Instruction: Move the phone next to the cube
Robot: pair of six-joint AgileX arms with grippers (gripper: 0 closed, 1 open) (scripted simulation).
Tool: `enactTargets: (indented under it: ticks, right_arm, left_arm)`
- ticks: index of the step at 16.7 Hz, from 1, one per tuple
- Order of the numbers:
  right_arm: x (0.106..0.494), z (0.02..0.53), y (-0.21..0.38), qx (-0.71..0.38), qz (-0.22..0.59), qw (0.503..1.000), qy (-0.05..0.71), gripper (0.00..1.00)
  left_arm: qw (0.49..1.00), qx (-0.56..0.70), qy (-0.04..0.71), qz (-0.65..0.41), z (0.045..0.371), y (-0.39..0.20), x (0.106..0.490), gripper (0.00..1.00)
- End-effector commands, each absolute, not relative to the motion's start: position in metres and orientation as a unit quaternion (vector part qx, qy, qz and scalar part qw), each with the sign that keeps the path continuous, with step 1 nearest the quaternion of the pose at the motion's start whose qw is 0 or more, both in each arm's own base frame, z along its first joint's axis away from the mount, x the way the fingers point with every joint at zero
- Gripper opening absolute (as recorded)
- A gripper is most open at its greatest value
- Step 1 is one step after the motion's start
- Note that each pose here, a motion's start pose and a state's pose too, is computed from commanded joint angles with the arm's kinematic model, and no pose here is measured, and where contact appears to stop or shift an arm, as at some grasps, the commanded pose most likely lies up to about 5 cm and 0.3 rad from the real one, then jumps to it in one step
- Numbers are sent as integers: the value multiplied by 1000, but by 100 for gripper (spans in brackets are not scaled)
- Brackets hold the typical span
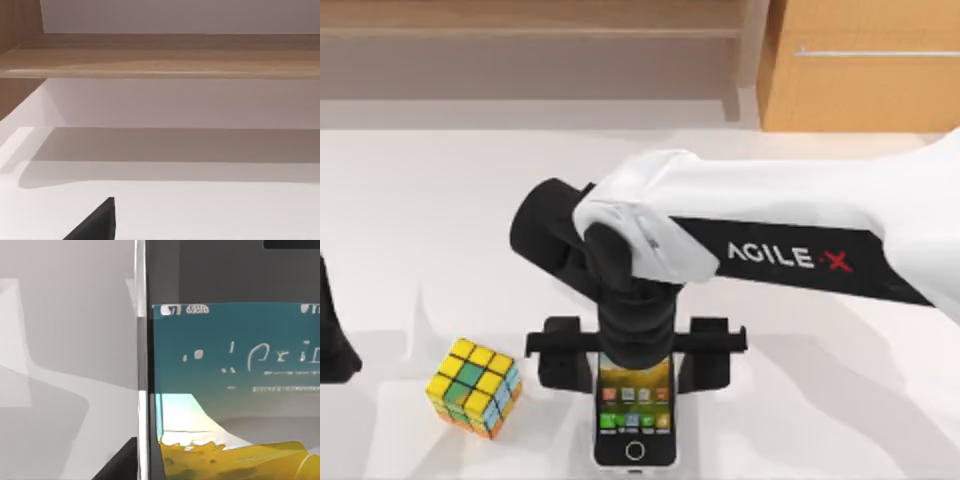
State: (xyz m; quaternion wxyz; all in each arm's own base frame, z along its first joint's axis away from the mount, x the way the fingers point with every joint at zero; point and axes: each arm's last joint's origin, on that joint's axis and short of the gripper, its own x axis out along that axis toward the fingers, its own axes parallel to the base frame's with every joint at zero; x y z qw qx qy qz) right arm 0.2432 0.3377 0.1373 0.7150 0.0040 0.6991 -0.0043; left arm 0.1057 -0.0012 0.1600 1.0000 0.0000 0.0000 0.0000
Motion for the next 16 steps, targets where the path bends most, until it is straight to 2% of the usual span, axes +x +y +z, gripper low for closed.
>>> enactTargets:
  ticks: [10, 16]
  right_arm:
    - [243, 137, 338, 4, -4, 715, 699, 98]
    - [243, 137, 338, 4, -4, 715, 699, 100]
  left_arm:
    - [1000, 0, 0, 0, 160, -1, 106, 100]
    - [1000, 0, 0, 0, 160, -1, 106, 100]
